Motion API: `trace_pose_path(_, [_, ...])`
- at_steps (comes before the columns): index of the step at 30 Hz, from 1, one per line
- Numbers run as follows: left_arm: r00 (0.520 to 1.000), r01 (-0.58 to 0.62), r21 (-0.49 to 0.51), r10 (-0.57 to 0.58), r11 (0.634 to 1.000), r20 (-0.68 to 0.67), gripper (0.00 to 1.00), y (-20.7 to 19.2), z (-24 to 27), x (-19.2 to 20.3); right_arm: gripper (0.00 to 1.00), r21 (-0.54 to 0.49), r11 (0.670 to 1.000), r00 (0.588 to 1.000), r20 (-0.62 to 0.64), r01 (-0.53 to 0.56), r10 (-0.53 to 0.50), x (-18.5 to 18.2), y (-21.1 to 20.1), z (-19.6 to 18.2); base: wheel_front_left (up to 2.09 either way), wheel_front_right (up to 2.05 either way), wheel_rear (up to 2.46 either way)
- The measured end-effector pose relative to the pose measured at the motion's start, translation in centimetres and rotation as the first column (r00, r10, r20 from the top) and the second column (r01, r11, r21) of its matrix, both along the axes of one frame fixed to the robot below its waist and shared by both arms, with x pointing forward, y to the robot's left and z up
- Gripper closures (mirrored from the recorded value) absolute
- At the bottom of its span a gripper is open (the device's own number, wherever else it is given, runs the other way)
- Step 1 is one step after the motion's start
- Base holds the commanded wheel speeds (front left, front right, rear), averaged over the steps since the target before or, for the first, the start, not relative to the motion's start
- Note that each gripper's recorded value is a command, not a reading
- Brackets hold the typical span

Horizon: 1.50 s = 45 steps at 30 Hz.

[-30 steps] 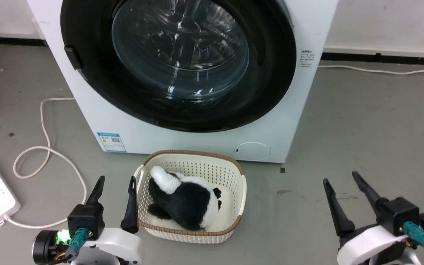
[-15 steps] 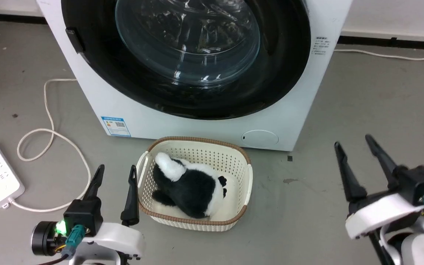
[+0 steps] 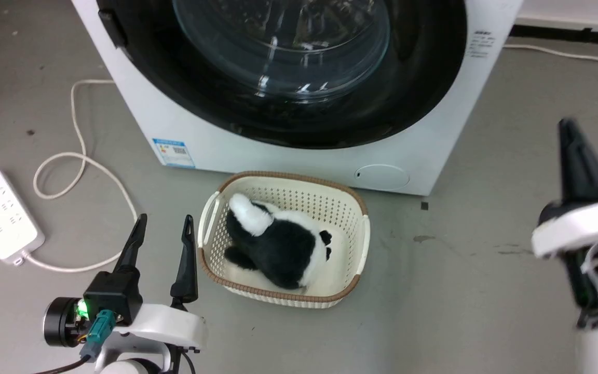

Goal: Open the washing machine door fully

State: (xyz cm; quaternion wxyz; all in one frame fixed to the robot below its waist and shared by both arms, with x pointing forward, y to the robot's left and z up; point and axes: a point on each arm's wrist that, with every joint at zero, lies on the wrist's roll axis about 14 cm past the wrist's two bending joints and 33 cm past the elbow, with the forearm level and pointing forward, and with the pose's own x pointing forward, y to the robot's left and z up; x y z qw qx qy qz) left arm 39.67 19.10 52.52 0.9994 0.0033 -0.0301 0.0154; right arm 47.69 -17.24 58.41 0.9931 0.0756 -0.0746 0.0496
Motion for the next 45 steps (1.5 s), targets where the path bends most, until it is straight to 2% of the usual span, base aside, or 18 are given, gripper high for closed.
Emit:
trace_pose_path(10, [1.0,-0.024,-0.003,0.024,1.0,-0.004,0.0,0.9,-0.6,0.5,1.0,0.164,0.986,0.999,-0.045,0.024,-0.017,5.1,-1.2,0.8,0.0,0.0,0.0])
trace_pose_path(15, [1.0,-0.031,0.002,0.031,1.0,-0.003,0.0,1.3,-0.9,0.9,1.0,0.199,0.98,0.998,-0.067,-0.002,0.016,7.4,-0.1,0.7,0.0,0.0,0.0])
trace_pose_path(21, [0.999,-0.036,0.0,0.036,0.999,-0.001,0.0,1.5,-1.1,1.4,1.0,0.32,0.948,0.985,-0.166,0.001,0.055,10.2,0.1,-1.1,0.0,0.0,0.0])
trace_pose_path(22, [0.999,-0.038,0.002,0.038,0.999,-0.004,0.0,1.6,-1.3,1.4,1.0,0.358,0.934,0.965,-0.244,-0.005,0.098,11.3,0.8,-2.5,0.0,0.0,0.0])
trace_pose_path(24, [0.999,-0.042,0.004,0.042,0.999,-0.008,0.0,1.8,-1.6,1.5,1.0,0.386,0.923,0.951,-0.284,-0.004,0.123,12.0,1.2,-3.3,0.0,0.0,0.0])
trace_pose_path(28, [0.999,-0.047,0.002,0.048,0.999,-0.013,0.0,2.0,-2.0,1.6,1.0,0.44,0.898,0.935,-0.321,0.01,0.147,13.4,1.2,-3.9,0.0,0.0,0.0])
trace_pose_path(33, [0.998,-0.059,0.003,0.059,0.998,-0.005,0.0,2.5,-2.0,2.0,1.0,0.528,0.849,0.918,-0.346,0.018,0.196,15.4,1.7,-4.1,0.0,0.0,0.0])
trace_pose_path(34, [0.997,-0.078,0.016,0.078,0.997,-0.003,0.0,3.2,-2.2,2.1,1.0,0.622,0.783,0.882,-0.377,0.015,0.282,17.8,3.2,-4.4,0.0,0.0,0.0])
trace_pose_path(38, [0.996,-0.09,0.015,0.09,0.996,-0.005,0.0,3.6,-2.4,2.1,1.0,0.642,0.767,0.865,-0.387,0.004,0.32,18.9,4.3,-4.3,0.0,0.0,0.0])
trace_pose_path(45, [0.995,-0.096,0.014,0.096,0.995,0.004,0.0,3.9,-2.4,2.3,1.0,0.701,0.713,0.829,-0.397,-0.003,0.394,20.1,5.7,-4.8,0.0,0.0,0.0])
